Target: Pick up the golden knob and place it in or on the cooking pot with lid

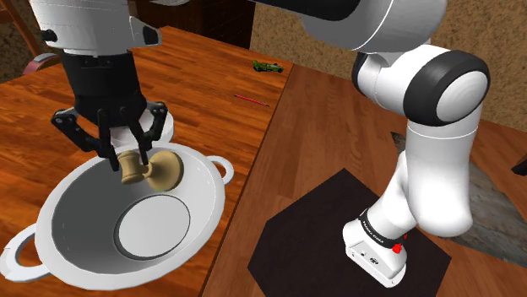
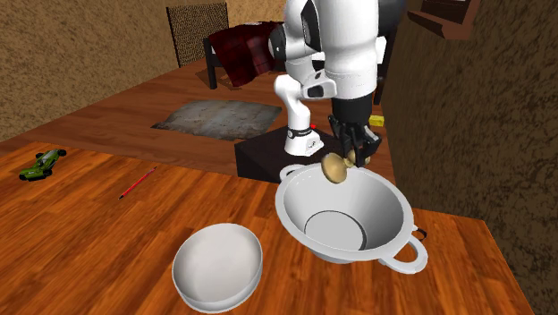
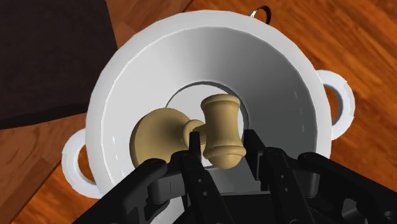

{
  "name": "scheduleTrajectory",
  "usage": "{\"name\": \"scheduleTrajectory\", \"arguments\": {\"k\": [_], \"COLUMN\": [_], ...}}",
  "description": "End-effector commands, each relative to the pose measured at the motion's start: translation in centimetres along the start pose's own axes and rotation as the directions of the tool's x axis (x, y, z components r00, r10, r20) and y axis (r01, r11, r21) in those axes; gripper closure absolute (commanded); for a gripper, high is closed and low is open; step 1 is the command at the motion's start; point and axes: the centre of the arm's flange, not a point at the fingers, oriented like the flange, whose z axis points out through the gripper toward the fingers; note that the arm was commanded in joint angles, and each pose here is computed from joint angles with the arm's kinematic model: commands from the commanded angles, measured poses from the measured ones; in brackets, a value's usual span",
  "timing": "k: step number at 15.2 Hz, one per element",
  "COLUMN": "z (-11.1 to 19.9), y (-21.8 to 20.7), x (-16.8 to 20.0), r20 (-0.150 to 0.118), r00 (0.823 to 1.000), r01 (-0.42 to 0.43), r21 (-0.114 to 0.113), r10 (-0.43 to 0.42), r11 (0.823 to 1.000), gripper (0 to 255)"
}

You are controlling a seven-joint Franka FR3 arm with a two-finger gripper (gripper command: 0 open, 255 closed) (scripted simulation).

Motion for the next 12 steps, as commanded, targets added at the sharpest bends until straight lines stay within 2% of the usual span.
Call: {"name": "scheduleTrajectory", "arguments": {"k": [1,12], "z": [0.5,6.1], "y": [-2.2,-2.1], "x": [-1.7,-0.3], "r20": [0.000,0.000], "r00": [1.000,1.000], "r01": [-0.002,-0.002], "r21": [0.000,0.000], "r10": [0.002,0.002], "r11": [1.000,1.000], "gripper": [255,255]}}
